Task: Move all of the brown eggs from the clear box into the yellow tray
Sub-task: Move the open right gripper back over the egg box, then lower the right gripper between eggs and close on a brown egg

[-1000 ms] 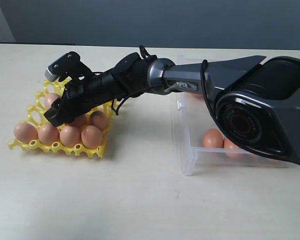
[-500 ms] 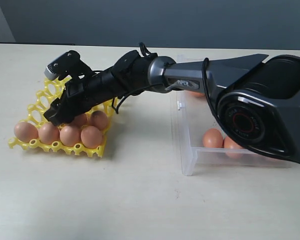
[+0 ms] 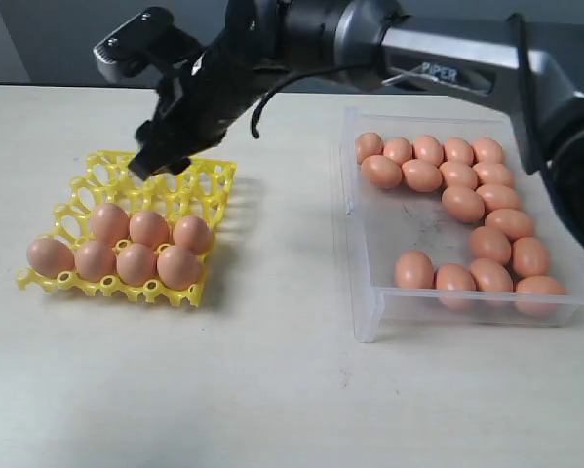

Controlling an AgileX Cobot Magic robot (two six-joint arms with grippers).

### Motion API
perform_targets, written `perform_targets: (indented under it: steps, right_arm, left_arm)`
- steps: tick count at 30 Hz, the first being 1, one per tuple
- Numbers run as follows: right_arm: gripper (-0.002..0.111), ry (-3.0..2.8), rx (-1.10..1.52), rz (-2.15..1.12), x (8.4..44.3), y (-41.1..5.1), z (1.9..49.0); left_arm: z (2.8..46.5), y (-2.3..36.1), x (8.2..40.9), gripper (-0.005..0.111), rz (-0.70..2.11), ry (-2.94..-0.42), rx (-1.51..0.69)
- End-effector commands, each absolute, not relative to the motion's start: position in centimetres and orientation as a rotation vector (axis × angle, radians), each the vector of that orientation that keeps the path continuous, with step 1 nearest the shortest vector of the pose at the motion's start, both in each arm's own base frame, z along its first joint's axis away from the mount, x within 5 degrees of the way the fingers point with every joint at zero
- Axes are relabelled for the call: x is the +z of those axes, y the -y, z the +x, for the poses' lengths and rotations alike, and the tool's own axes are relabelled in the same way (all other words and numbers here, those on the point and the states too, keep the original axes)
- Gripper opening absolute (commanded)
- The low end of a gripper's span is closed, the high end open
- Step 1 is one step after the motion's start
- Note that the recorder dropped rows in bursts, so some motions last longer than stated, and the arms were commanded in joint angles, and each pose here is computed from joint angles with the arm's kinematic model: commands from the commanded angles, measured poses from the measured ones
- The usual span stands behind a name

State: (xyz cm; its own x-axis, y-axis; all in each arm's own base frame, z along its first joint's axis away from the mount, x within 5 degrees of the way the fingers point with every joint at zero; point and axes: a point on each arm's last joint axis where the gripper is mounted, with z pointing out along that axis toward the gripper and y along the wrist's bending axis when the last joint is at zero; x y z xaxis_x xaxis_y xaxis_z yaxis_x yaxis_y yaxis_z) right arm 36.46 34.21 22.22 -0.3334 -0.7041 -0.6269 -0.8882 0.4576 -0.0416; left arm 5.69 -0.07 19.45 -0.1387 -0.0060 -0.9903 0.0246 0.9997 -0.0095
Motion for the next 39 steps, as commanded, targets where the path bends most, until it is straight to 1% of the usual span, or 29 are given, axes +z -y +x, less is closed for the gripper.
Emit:
perform_targets:
  steps: [1, 2, 5, 6, 7, 8, 11, 13, 16, 20, 23, 26, 31, 39]
  right_arm:
    - [0.049, -2.427, 0.049, -1.185, 24.3, -27.5, 38.2]
    - [0.048, -2.475, 0.009, -1.118, 24.6, -25.5, 38.9]
    - [0.047, -2.547, -0.008, -0.962, 25.3, -21.8, 39.8]
    - [0.047, -2.587, -0.025, -0.905, 25.4, -19.4, 40.0]
    - [0.047, -2.607, -0.032, -0.887, 25.2, -18.5, 39.9]
    - [0.047, -2.651, -0.047, -0.839, 24.8, -16.5, 39.9]
    - [0.047, -2.809, -0.091, -0.756, 23.2, -13.1, 39.5]
    - [0.047, -2.860, -0.232, -0.722, 22.0, -11.3, 39.7]
    - [0.047, -2.868, -0.401, -0.683, 21.0, -10.2, 39.9]
    - [0.047, -2.884, -0.396, -0.706, 18.8, -10.5, 40.5]
    - [0.047, -2.919, -0.402, -0.729, 16.3, -10.6, 41.0]
    - [0.047, -2.938, -0.438, -0.753, 15.1, -10.3, 41.1]
    - [0.047, -2.961, -0.436, -0.730, 13.5, -9.3, 41.7]
    - [0.047, -2.953, -0.393, -0.691, 12.0, -8.5, 42.4]
  left_arm:
    - [5.8, 0.1, 19.3, 0.012, 0.017, -1.715, -0.027]
    - [5.8, 0.1, 19.3, 0.012, 0.017, -1.715, -0.027]
    - [5.8, 0.1, 19.3, 0.012, 0.017, -1.715, -0.027]
    - [5.8, 0.1, 19.3, 0.012, 0.017, -1.715, -0.027]
    - [5.8, 0.1, 19.3, 0.012, 0.017, -1.715, -0.027]
    - [5.8, 0.1, 19.3, 0.012, 0.017, -1.715, -0.027]
    - [5.8, 0.1, 19.3, 0.012, 0.017, -1.715, -0.027]
    - [5.8, 0.1, 19.3, 0.012, 0.017, -1.715, -0.027]
    - [5.8, 0.1, 19.3, 0.012, 0.017, -1.715, -0.027]
    - [5.8, 0.1, 19.3, 0.012, 0.017, -1.715, -0.027]
    - [5.8, 0.1, 19.3, 0.012, 0.017, -1.715, -0.027]
    - [5.8, 0.1, 19.3, 0.012, 0.017, -1.715, -0.027]
    - [5.8, 0.1, 19.3, 0.012, 0.017, -1.715, -0.027]
    - [5.8, 0.1, 19.3, 0.012, 0.017, -1.715, -0.027]
